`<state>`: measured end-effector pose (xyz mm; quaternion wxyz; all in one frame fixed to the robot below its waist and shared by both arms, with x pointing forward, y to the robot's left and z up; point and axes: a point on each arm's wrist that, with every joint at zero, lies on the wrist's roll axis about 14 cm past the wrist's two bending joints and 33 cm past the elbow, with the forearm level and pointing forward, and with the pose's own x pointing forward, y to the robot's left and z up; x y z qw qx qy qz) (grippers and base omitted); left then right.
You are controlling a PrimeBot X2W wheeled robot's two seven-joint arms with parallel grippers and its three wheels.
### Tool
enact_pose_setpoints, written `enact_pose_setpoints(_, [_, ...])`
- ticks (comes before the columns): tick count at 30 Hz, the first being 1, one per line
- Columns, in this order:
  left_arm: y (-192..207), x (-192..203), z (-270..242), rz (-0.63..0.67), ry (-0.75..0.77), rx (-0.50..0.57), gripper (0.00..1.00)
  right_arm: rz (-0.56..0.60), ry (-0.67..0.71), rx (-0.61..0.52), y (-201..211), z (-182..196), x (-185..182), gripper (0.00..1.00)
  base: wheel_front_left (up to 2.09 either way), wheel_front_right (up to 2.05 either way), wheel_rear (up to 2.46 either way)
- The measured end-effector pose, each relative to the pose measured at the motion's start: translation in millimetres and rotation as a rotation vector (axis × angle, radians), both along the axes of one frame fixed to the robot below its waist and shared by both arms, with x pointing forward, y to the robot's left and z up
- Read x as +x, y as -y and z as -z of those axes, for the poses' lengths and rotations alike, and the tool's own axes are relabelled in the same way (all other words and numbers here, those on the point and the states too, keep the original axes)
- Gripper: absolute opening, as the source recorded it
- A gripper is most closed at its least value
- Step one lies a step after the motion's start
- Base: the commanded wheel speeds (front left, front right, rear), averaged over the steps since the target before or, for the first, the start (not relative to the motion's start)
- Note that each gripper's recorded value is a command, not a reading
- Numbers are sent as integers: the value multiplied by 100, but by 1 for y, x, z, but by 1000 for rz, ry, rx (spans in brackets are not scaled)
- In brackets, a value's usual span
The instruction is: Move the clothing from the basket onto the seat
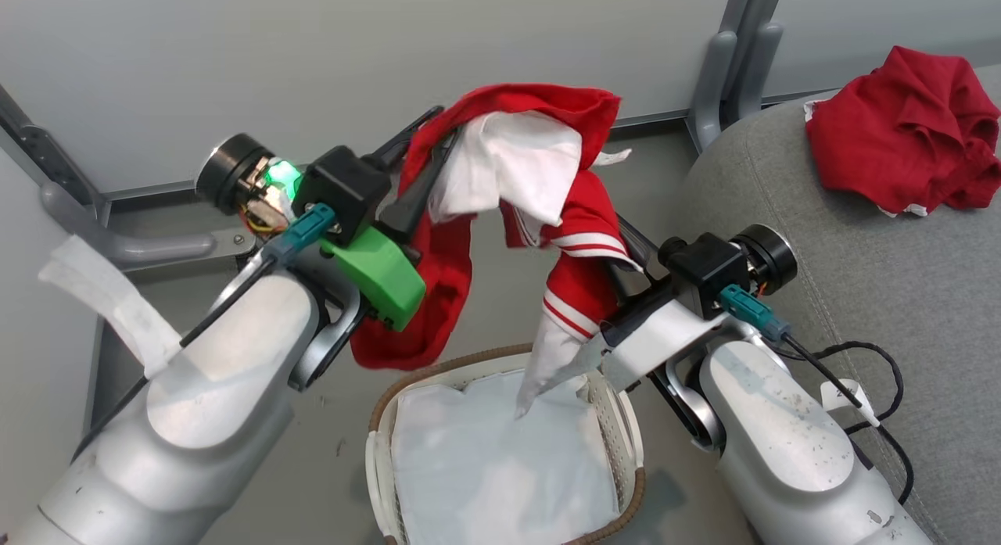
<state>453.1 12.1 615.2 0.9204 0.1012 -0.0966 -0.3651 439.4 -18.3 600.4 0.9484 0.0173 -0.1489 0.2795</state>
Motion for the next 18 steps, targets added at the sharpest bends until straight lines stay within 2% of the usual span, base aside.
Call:
enact_pose_setpoints(6, [-8, 0, 41, -47, -90, -72, 100, 34, -9, 16, 12, 3, 6, 0, 0, 0, 0])
enact_pose_setpoints(18, [-2, -28, 110, -96, -303, -192, 100, 108, -51, 29, 34, 18, 13, 0, 0, 0, 0])
